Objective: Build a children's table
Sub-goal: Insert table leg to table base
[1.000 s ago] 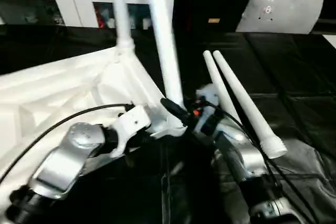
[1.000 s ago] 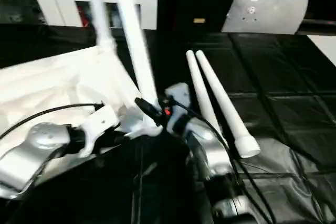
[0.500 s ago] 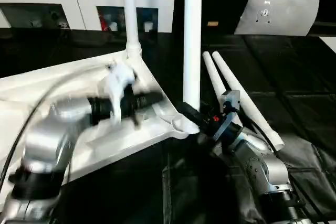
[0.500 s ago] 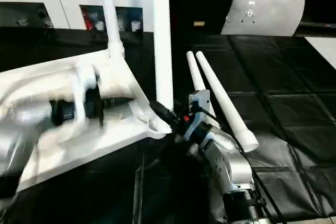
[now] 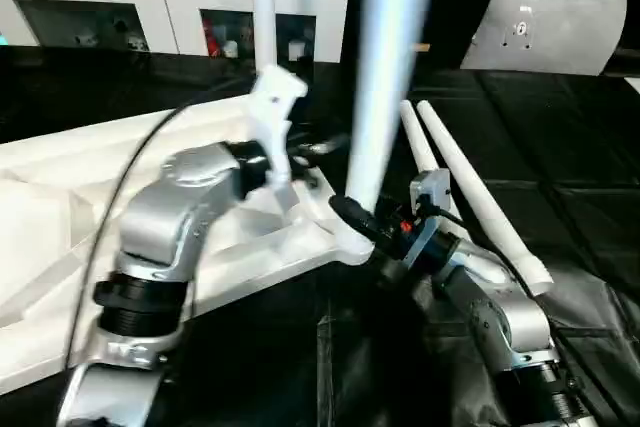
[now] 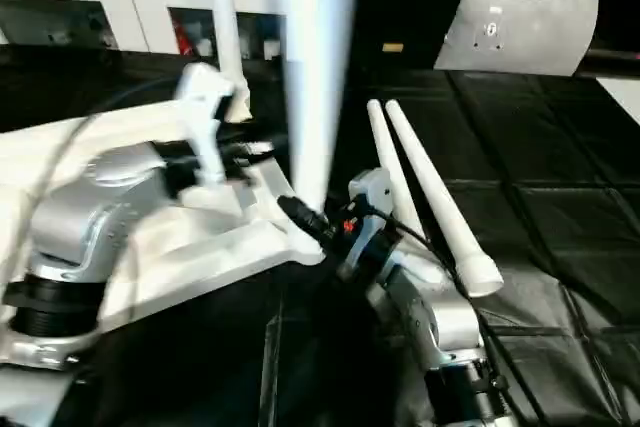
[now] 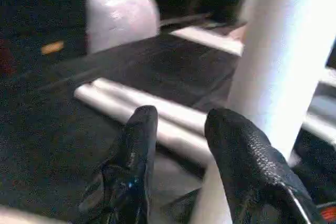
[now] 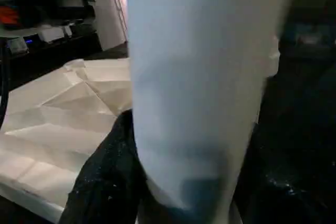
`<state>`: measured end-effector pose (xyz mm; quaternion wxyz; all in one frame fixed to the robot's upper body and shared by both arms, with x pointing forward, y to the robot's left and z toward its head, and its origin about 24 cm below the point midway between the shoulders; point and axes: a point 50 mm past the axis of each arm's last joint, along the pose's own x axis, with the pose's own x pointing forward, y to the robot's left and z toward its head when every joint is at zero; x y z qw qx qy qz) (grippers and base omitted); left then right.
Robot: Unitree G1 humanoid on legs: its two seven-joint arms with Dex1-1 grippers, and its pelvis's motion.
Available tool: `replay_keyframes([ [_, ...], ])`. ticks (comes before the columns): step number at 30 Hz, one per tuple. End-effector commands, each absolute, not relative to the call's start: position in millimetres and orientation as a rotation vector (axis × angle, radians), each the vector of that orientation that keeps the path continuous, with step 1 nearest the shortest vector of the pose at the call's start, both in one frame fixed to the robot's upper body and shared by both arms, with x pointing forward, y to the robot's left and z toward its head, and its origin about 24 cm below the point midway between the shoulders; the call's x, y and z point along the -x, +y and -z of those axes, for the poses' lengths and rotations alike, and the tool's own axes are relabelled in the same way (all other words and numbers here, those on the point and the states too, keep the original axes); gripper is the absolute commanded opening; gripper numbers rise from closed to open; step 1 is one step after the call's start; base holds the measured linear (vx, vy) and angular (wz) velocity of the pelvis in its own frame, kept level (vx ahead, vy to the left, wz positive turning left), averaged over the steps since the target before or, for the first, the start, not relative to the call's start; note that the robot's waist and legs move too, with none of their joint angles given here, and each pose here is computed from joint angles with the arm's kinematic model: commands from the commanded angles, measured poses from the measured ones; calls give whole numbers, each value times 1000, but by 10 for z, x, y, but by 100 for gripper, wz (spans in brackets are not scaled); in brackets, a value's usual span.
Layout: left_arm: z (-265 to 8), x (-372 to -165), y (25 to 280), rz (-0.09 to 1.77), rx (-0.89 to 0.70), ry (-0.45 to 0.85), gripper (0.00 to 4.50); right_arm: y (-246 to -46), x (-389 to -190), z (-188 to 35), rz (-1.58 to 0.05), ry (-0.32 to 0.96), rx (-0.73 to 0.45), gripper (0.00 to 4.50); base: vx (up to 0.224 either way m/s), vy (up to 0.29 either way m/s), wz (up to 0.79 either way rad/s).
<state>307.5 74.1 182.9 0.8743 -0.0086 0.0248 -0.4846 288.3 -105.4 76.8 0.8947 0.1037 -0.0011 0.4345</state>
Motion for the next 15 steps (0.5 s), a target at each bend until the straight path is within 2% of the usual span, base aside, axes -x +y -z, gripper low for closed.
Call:
replay_keyframes([
  [1, -2001, -2924, 564, 1168, 17, -16, 188, -1032, -2907, -830, -904, -7, -183, 190, 0, 0, 0],
  [4, -2005, -2874, 515, 1209, -2, -9, 188, -1030, -2926, -859, -902, -6, -164, 190, 0, 0, 0],
  [9, -1901, -2951, 589, 1116, -61, 30, 188, -1020, -2949, -883, -900, -8, -160, 190, 0, 0, 0],
  [15, -1723, -3026, 987, 990, -176, 128, 239, -1110, -3002, -832, -841, 51, -135, 190, 0, 0, 0],
])
